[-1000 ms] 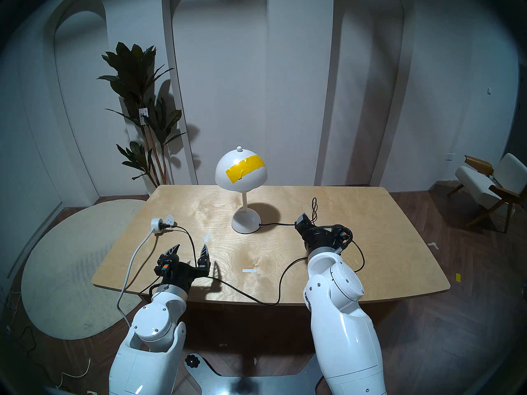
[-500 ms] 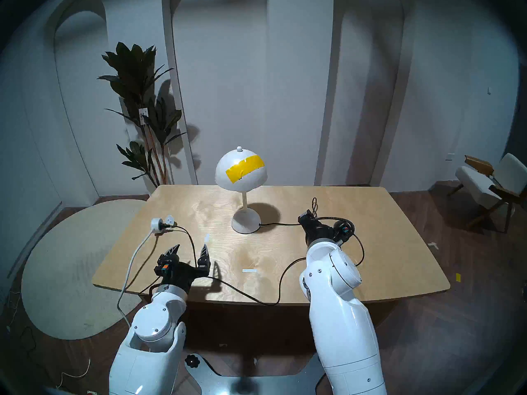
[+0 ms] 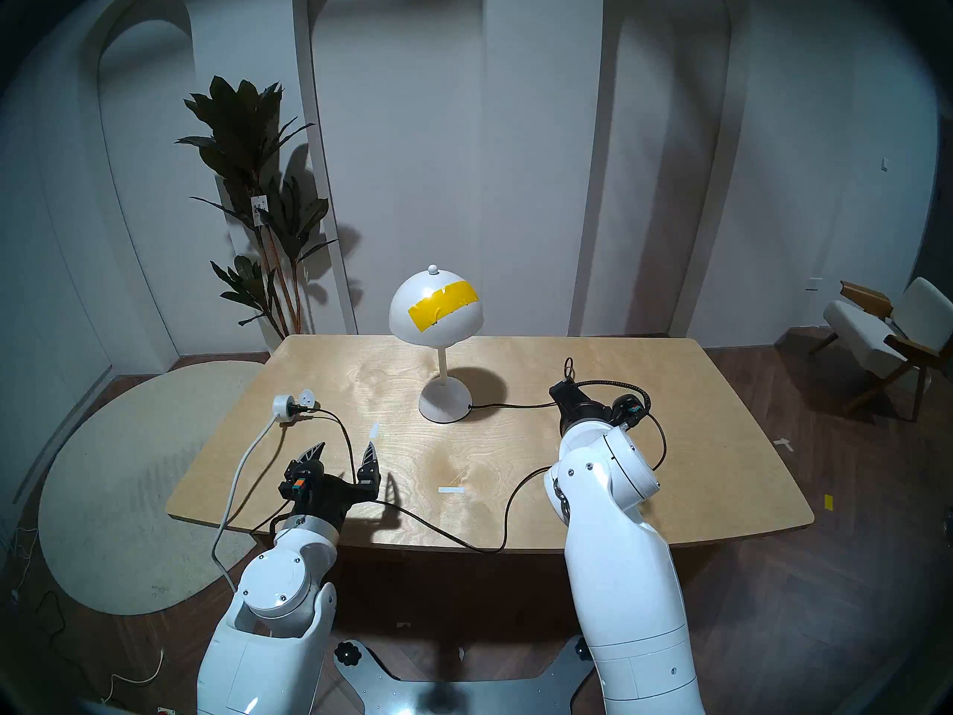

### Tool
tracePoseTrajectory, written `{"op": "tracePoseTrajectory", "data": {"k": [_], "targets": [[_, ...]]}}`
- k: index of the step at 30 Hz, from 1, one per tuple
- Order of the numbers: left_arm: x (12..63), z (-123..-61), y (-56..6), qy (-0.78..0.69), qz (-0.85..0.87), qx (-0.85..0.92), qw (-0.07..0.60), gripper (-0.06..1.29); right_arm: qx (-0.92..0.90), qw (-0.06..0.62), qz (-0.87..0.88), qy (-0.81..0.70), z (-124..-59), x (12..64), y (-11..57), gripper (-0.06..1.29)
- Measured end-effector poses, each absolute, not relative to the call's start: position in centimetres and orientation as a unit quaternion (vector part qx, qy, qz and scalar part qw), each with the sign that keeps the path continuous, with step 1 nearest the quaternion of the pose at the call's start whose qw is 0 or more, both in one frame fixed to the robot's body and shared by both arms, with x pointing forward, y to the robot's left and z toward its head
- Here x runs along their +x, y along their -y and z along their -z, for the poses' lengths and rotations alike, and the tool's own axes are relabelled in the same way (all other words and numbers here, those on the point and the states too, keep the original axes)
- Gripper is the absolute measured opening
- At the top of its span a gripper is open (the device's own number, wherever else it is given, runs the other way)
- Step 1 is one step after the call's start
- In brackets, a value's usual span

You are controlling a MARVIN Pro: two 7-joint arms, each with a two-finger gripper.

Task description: Turn on the table lamp by pressing the switch

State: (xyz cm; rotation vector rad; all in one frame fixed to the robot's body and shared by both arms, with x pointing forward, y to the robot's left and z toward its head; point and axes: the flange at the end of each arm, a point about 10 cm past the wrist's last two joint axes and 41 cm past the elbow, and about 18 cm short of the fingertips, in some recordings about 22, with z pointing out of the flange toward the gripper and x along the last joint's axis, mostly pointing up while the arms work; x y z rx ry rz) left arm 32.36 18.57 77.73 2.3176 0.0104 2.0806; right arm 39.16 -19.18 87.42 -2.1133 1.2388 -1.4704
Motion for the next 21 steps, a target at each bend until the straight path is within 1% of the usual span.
{"op": "tracePoseTrajectory", "data": {"k": [5, 14, 21], "targets": [[32.4, -77.7, -18.6, -0.003, -0.668, 0.744, 0.014, 1.23, -0.735, 0.142, 0.507, -0.426, -87.8, 39.4, 20.2, 1.22], [32.4, -77.7, -18.6, -0.003, -0.668, 0.744, 0.014, 1.23, -0.73, 0.199, 0.489, -0.434, -88.0, 40.1, 21.9, 1.22], [32.4, -77.7, -18.6, -0.003, -0.668, 0.744, 0.014, 1.23, -0.718, 0.224, 0.477, -0.454, -87.7, 40.2, 23.1, 1.22]]}}
